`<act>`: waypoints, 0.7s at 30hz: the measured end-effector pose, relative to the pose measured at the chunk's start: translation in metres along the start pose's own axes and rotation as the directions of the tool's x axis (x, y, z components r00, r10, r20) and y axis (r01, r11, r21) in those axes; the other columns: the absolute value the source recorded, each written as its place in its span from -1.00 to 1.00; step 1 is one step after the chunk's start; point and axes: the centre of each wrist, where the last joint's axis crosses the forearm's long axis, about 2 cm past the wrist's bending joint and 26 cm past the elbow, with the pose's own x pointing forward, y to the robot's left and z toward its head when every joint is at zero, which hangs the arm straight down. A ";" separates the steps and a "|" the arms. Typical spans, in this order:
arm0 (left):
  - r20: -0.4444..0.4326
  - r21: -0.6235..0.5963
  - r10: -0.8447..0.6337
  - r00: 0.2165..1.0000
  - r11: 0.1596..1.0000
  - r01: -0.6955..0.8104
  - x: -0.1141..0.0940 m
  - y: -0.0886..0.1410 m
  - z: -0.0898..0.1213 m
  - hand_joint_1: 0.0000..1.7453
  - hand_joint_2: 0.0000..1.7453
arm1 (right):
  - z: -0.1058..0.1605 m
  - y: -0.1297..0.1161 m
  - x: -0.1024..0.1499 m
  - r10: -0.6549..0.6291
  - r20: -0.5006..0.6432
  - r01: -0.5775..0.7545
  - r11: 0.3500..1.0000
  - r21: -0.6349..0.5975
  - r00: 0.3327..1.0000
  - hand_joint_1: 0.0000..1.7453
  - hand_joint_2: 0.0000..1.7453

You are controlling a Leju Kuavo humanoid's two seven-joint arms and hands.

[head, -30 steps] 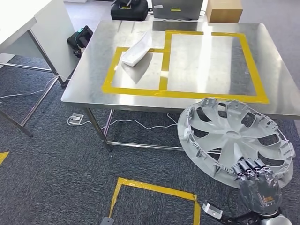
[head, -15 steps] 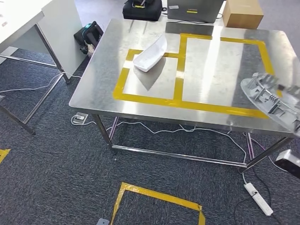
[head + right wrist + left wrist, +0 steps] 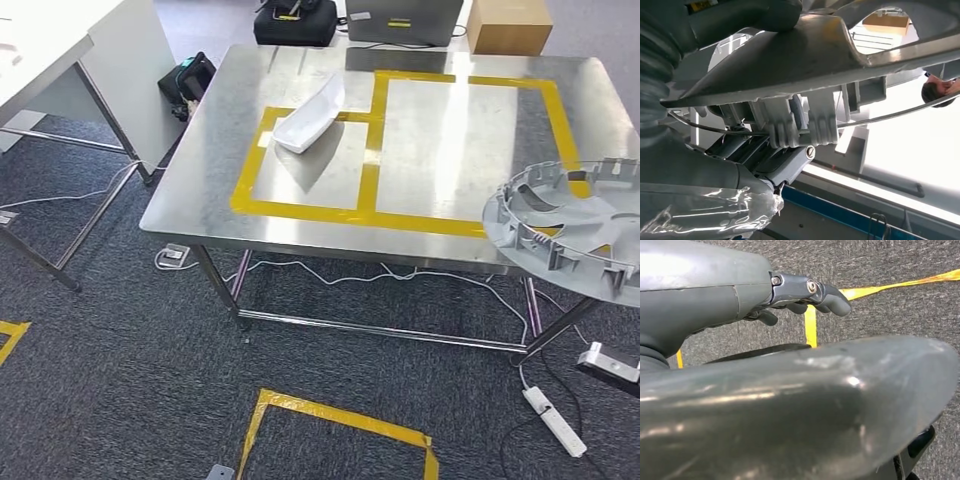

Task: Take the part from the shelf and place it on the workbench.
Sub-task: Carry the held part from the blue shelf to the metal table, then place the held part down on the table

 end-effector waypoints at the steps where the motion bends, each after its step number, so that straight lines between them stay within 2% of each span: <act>1: 0.000 0.000 0.000 1.000 1.000 0.000 0.000 0.000 0.000 -1.00 -1.00 | 0.000 0.000 0.000 0.001 0.002 -0.001 1.000 0.000 1.000 1.00 1.00; 21: -0.023 0.011 0.000 1.000 1.000 0.000 0.000 -0.001 0.000 -1.00 -1.00 | 0.009 0.005 0.007 0.018 0.018 -0.018 1.000 0.023 1.000 1.00 1.00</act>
